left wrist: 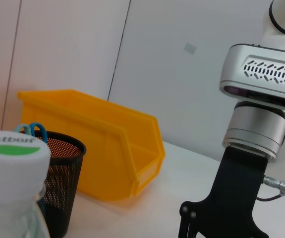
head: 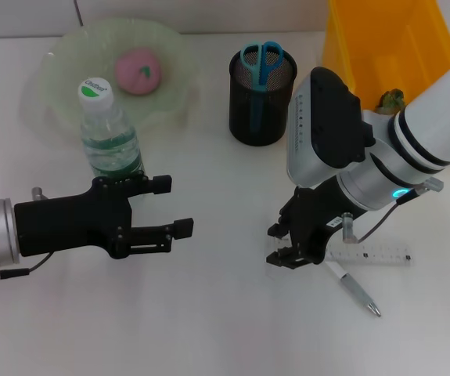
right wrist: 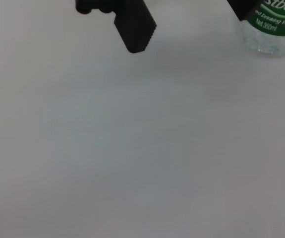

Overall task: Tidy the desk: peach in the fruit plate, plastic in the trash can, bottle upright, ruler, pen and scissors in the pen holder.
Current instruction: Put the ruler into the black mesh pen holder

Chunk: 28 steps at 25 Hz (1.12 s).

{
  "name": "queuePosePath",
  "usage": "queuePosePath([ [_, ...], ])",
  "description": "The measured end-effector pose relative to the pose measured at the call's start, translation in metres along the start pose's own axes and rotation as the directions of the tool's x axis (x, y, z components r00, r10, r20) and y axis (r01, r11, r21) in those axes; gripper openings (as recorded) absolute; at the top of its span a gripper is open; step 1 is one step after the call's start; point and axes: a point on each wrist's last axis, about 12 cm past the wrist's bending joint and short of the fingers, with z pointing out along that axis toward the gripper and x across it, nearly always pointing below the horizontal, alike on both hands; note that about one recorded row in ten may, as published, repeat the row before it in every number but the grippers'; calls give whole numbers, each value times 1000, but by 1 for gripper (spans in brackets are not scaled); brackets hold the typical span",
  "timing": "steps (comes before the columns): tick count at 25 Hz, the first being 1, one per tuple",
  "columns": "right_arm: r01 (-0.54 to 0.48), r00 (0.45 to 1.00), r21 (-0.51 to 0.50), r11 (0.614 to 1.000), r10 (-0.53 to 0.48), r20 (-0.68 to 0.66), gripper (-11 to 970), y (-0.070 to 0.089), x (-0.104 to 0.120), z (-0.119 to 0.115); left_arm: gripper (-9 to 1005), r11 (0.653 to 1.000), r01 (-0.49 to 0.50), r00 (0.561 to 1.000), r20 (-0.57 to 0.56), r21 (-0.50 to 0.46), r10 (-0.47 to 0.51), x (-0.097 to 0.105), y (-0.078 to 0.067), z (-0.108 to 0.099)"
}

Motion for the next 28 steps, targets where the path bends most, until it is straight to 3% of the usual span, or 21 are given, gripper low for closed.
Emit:
queuePosePath([
  [9, -15, 1000, 9, 1000, 15, 21, 380, 0, 2, -3, 844, 1000, -2, 1000, -1, 3, 2, 1, -1, 0],
  [17, -87, 982, 89, 992, 70, 174, 388, -3, 8, -31, 844, 1000, -3, 1000, 2, 5, 3, 0, -1, -1],
  [20, -165, 933, 127, 978, 113, 343, 391, -5, 21, -55, 844, 1000, -5, 1000, 1, 5, 5, 0, -1, -1],
  [21, -165, 933, 127, 978, 113, 343, 392, -5, 21, -55, 844, 1000, -6, 1000, 1, 6, 6, 0, -1, -1],
  [22, -208, 898, 138, 968, 134, 418, 393, -6, 31, -65, 844, 1000, -7, 1000, 1, 6, 7, -1, 0, -1],
  [28, -305, 802, 152, 940, 167, 574, 398, -7, 56, -85, 844, 1000, -7, 1000, 2, 9, 7, -1, 0, 0],
])
